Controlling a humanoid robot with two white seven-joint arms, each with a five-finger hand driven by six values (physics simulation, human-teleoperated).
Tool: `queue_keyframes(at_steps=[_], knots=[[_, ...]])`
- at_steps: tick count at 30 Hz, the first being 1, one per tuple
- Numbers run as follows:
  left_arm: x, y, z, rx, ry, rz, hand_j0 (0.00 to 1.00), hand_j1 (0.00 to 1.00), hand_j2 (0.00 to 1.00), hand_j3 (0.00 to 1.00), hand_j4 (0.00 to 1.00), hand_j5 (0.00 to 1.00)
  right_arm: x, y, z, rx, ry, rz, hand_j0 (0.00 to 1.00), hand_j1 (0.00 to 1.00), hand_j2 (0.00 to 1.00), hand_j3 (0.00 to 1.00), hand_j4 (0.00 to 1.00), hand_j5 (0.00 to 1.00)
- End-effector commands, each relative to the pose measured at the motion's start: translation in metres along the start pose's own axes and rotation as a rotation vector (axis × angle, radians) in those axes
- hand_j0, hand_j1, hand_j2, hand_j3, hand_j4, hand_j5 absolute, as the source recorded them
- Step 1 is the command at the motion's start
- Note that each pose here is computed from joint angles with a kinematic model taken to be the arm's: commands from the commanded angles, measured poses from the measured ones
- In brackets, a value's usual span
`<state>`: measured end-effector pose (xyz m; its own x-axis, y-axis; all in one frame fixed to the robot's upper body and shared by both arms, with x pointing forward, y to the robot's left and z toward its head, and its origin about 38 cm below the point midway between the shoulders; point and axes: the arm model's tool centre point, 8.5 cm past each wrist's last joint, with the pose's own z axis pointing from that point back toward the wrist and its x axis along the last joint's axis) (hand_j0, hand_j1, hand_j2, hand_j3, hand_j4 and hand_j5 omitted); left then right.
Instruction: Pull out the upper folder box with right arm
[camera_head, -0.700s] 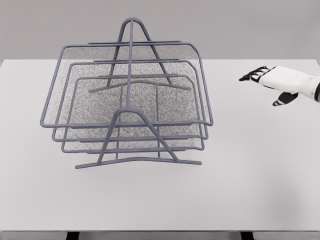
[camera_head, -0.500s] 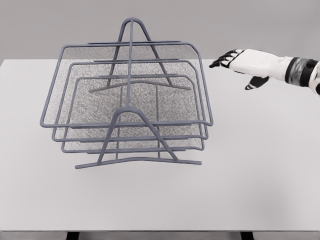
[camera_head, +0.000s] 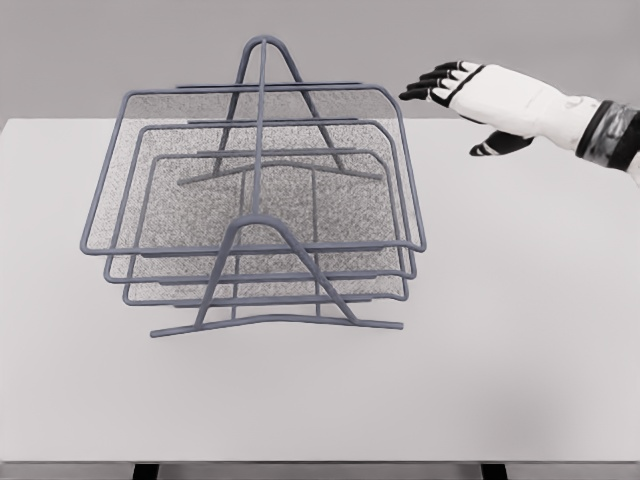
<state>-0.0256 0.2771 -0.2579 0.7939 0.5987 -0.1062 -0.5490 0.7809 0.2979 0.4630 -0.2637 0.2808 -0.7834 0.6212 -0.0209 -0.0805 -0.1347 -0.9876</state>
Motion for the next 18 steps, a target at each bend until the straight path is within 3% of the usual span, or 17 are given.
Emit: queue_keyframes(at_steps=[1, 2, 3, 5, 7, 12, 18], knots=[[0.0, 0.0, 0.0, 0.001, 0.0, -0.002, 1.0, 1.0, 1.0, 1.0, 1.0, 1.0, 0.032, -0.019, -0.007, -0.028, -0.084, 0.075, 1.0, 1.0, 1.0, 1.0, 1.0, 1.0], [0.0, 0.0, 0.0, 0.0, -0.001, 0.0, 1.0, 1.0, 1.0, 1.0, 1.0, 1.0, 0.033, -0.039, 0.007, -0.108, -0.102, 0.06, 1.0, 1.0, 1.0, 1.0, 1.0, 1.0], [0.0, 0.0, 0.0, 0.001, 0.0, -0.002, 1.0, 1.0, 1.0, 1.0, 1.0, 1.0, 0.036, -0.046, 0.013, -0.122, -0.104, 0.079, 1.0, 1.0, 1.0, 1.0, 1.0, 1.0], [0.0, 0.0, 0.0, 0.001, 0.0, -0.002, 1.0, 1.0, 1.0, 1.0, 1.0, 1.0, 0.039, -0.026, 0.011, -0.092, -0.112, 0.042, 1.0, 1.0, 1.0, 1.0, 1.0, 1.0], [0.0, 0.0, 0.0, 0.001, 0.0, -0.002, 1.0, 1.0, 1.0, 1.0, 1.0, 1.0, 0.044, 0.014, 0.014, -0.023, -0.113, -0.022, 1.0, 1.0, 1.0, 1.0, 1.0, 1.0], [0.0, 0.0, 0.0, 0.001, 0.0, -0.002, 1.0, 1.0, 1.0, 1.0, 1.0, 1.0, 0.046, 0.016, 0.012, -0.017, -0.119, -0.021, 1.0, 1.0, 1.0, 1.0, 1.0, 1.0], [0.0, 0.0, 0.0, 0.0, -0.001, 0.0, 1.0, 1.0, 1.0, 1.0, 1.0, 1.0, 0.054, 0.037, 0.005, 0.05, -0.136, -0.025, 1.0, 1.0, 1.0, 1.0, 1.0, 1.0]])
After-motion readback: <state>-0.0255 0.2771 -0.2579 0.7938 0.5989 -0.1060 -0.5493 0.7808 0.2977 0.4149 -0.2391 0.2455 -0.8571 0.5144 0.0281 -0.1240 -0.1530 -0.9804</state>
